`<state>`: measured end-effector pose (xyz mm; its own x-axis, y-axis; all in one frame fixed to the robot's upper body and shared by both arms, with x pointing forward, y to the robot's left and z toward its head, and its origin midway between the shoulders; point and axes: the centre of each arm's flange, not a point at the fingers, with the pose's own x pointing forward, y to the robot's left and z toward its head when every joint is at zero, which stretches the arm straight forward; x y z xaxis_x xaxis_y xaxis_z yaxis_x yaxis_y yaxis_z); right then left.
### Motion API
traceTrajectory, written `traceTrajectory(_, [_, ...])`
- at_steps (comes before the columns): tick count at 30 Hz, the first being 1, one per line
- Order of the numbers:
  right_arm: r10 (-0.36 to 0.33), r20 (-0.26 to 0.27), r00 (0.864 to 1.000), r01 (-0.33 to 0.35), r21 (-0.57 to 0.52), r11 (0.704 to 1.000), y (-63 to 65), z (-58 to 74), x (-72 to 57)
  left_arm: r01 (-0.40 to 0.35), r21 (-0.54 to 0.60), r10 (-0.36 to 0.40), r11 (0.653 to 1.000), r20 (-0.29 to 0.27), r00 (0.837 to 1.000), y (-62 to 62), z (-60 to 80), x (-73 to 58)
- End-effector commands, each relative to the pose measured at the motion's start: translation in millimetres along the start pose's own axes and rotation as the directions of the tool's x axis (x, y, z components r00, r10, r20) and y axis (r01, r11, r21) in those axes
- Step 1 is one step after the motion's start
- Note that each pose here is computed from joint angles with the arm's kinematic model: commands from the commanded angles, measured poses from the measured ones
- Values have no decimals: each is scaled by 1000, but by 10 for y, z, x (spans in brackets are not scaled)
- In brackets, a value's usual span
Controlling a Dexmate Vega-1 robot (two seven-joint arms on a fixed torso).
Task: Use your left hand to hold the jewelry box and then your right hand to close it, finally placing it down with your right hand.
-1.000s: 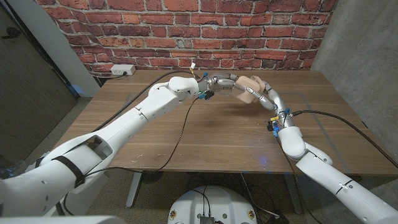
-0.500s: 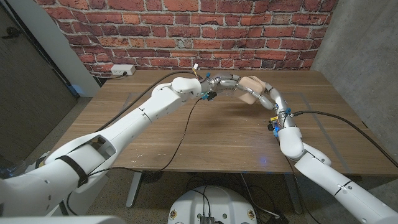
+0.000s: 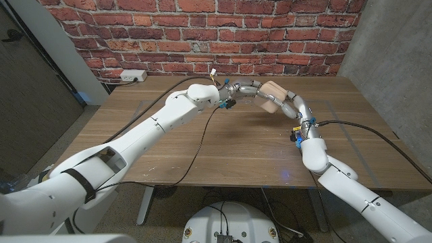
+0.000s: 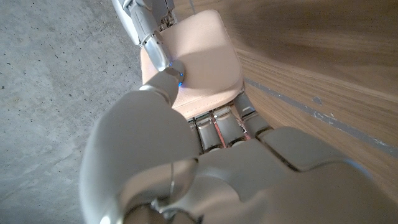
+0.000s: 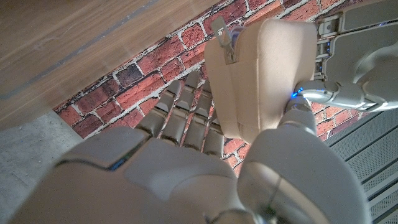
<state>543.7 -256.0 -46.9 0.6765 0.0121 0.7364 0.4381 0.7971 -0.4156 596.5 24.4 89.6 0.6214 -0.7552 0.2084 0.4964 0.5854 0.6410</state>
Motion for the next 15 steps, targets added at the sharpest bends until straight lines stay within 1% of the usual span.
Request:
traceTrajectory(1, [-26,13,1000,25,19,999,1,17,12,-30,60,30,998,11,1000,13,22,-81])
traceTrajectory(15, [-47,16,999,47,13,999,4,49,49,-38,121,36,992,21,999,41,88,-211])
